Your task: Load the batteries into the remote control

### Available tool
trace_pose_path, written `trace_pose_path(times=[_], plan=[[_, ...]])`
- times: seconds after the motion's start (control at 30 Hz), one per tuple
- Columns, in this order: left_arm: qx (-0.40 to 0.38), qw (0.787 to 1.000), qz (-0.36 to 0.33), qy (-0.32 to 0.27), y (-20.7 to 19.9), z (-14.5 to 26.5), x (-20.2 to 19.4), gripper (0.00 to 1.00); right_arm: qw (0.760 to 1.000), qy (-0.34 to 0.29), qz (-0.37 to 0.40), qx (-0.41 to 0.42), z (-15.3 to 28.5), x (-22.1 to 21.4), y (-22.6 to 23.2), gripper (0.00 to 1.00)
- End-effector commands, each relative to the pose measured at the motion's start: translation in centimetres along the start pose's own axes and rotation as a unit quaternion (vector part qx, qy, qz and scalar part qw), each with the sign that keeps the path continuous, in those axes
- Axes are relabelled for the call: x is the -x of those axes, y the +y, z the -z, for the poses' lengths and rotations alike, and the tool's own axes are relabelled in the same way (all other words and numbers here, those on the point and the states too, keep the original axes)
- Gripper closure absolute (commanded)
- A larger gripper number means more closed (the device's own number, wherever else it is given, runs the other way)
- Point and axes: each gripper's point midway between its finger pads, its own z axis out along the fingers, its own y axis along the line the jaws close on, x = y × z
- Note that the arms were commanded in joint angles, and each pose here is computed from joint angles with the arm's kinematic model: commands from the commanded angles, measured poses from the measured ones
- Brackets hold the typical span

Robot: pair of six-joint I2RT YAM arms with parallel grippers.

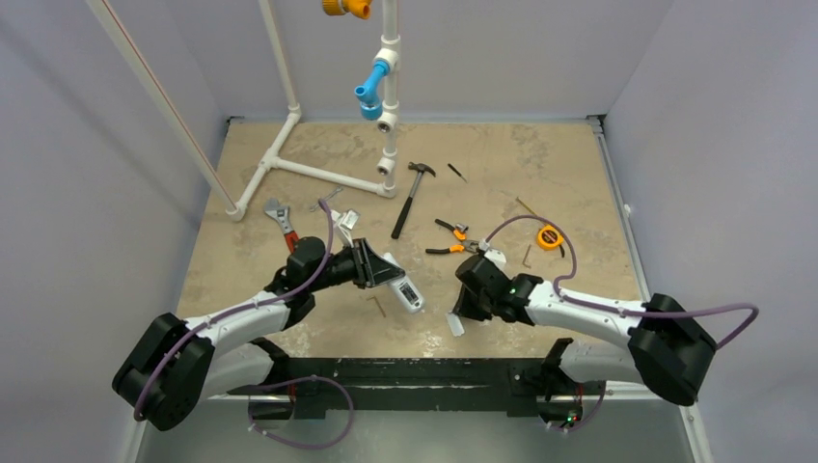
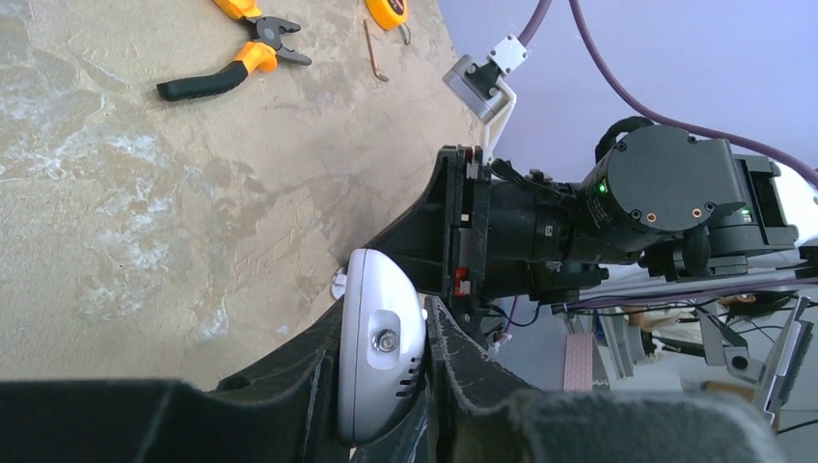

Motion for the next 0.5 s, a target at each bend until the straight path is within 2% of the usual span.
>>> trace_pose_path(times=[0.0,0.3,0.47], plan=[[-0.028,0.999,-0.028,-0.016,-1.8,0.2,1.4,1.0,0.996,-0.049,0.027,-0.063,-1.5,2.2,-1.1,0.84],[-0.024,0.999,-0.03,-0.019,-1.7,0.5,1.8,1.0,0.988,-0.079,0.094,-0.094,-1.5,5.3,0.7,0.82],[-0.018,0.999,-0.03,-0.022,-1.4,0.6,1.9,1.0,0.984,-0.12,0.105,-0.083,0.2,6.8,0.3,0.64]])
